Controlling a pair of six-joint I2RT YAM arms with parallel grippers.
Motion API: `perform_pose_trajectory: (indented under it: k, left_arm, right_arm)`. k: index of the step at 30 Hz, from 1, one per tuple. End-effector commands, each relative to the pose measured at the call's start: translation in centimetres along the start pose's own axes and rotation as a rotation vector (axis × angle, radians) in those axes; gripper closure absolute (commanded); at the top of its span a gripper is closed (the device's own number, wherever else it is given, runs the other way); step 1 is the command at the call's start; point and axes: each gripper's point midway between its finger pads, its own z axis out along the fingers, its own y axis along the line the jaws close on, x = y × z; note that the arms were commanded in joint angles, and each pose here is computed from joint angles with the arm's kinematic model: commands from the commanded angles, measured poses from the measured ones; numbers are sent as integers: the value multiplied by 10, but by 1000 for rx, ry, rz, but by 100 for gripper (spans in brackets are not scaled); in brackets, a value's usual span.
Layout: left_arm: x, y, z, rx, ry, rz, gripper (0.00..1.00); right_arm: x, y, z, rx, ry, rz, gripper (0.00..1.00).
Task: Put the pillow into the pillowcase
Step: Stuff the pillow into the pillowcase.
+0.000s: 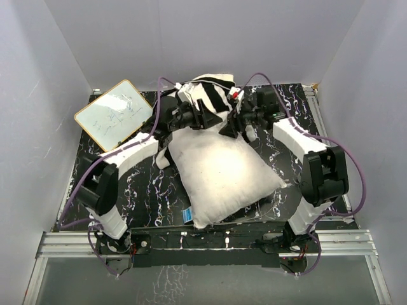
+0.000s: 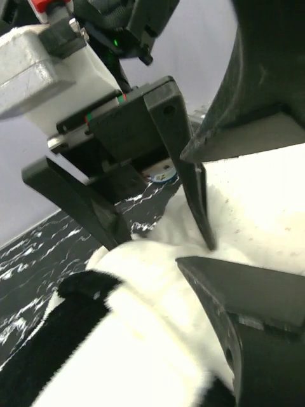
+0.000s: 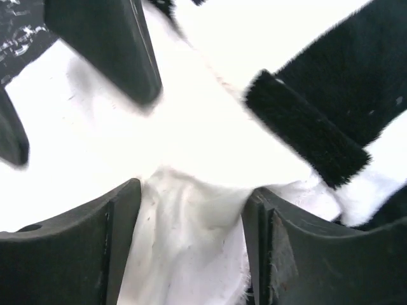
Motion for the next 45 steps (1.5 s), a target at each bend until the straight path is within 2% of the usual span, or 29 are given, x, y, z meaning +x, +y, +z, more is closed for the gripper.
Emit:
perform_pose_trajectory:
  k: [1, 3, 6, 10, 13, 16, 19, 23, 27, 32, 33, 35, 36, 38, 39, 40, 43, 45]
  left_arm:
    - [-36, -20, -57, -198, -4, 404, 31]
    - [-40, -7, -86, -318, -5, 513, 22]
    - [-21, 23, -123, -449, 66, 537, 19]
    - [27, 72, -157, -576, 125, 378, 18]
    - [63, 102, -172, -615, 131, 260, 18]
    - [70, 126, -181, -660, 121, 180, 18]
    - [66, 150, -187, -684, 103, 72, 18]
    - [54, 171, -183, -671, 28, -3, 17]
    - [59, 194, -167, -670, 53, -33, 16]
    - [75, 226, -145, -667, 135, -105, 17]
    - [75, 227, -141, -653, 131, -113, 20]
    - [80, 227, -133, -611, 141, -148, 36]
    - [81, 225, -128, -586, 142, -168, 47]
    - [82, 213, -119, -505, 147, -212, 82]
    - [82, 204, -116, -461, 149, -238, 94]
    - [81, 192, -113, -408, 148, -259, 100]
    - [68, 135, -108, -245, 122, -262, 100]
    - [62, 88, -106, -163, 138, -214, 100]
  right_arm:
    - [-62, 28, -53, -77, -36, -347, 29]
    - [-69, 47, -66, -112, -38, -427, 20]
    - [-82, 72, -80, -147, -67, -514, 8]
    - [-84, 116, -61, -287, -70, -562, 1]
    - [-73, 149, -24, -363, 4, -643, 0]
    - [-64, 160, 10, -385, 73, -697, 0]
    - [-51, 151, 43, -353, 154, -687, 0]
    - [-31, 112, 63, -169, 263, -623, 9]
    - [4, 83, 51, -71, 319, -576, 19]
    - [20, 70, 32, -29, 313, -528, 44]
    - [23, 69, 30, -28, 315, -523, 49]
    - [27, 68, 27, -30, 315, -512, 57]
    - [28, 67, 26, -27, 314, -508, 61]
    - [28, 62, 26, -13, 316, -502, 68]
    - [27, 58, 26, 6, 320, -499, 73]
    - [23, 52, 28, 39, 321, -484, 79]
    - [-12, 28, 33, 167, 263, -468, 90]
    - [-58, 11, 35, 281, 161, -476, 92]
